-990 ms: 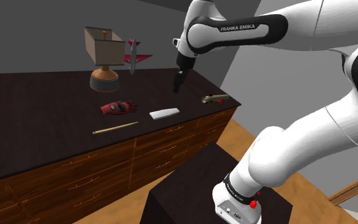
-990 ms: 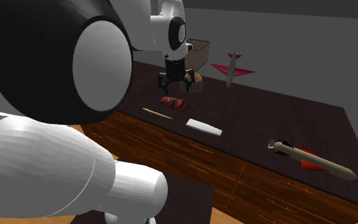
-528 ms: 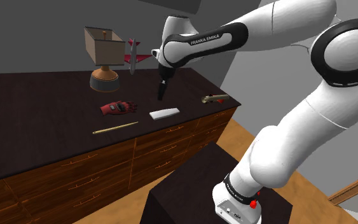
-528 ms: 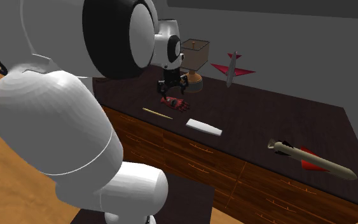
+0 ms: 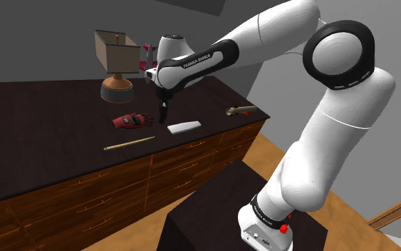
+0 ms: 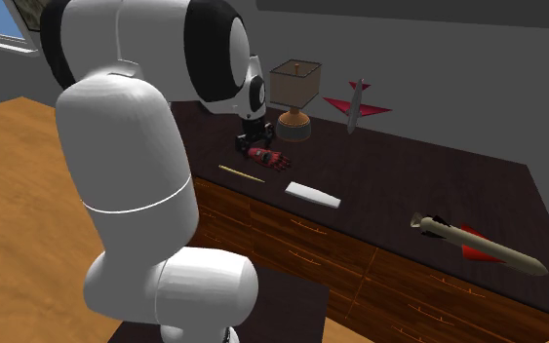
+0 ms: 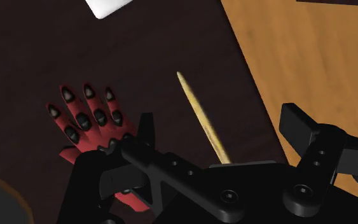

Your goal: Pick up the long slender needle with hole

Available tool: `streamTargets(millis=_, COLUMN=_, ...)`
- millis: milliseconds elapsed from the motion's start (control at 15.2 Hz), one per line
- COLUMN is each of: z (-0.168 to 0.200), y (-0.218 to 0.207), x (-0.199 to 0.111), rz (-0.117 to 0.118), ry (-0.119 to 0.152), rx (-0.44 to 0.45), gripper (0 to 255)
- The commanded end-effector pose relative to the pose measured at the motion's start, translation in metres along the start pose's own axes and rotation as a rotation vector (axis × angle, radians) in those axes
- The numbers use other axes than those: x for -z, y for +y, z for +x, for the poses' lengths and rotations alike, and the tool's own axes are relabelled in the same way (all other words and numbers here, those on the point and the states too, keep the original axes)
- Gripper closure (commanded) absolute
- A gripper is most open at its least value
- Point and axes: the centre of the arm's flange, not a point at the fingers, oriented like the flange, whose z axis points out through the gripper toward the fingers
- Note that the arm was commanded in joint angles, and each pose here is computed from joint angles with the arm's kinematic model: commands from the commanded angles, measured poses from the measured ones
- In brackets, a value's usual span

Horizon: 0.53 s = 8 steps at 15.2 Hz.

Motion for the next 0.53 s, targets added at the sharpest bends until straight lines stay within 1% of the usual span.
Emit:
streamTargets(millis=0, z=0.020, y=-0.001, x=-0.017, rz=-0.002, ry=0.002, rx=0.064, gripper=0)
streamTargets(millis=462, z=0.086, y=-0.016, x=-0.079, rz=-0.008, ry=0.007, rx=0.282, gripper=0)
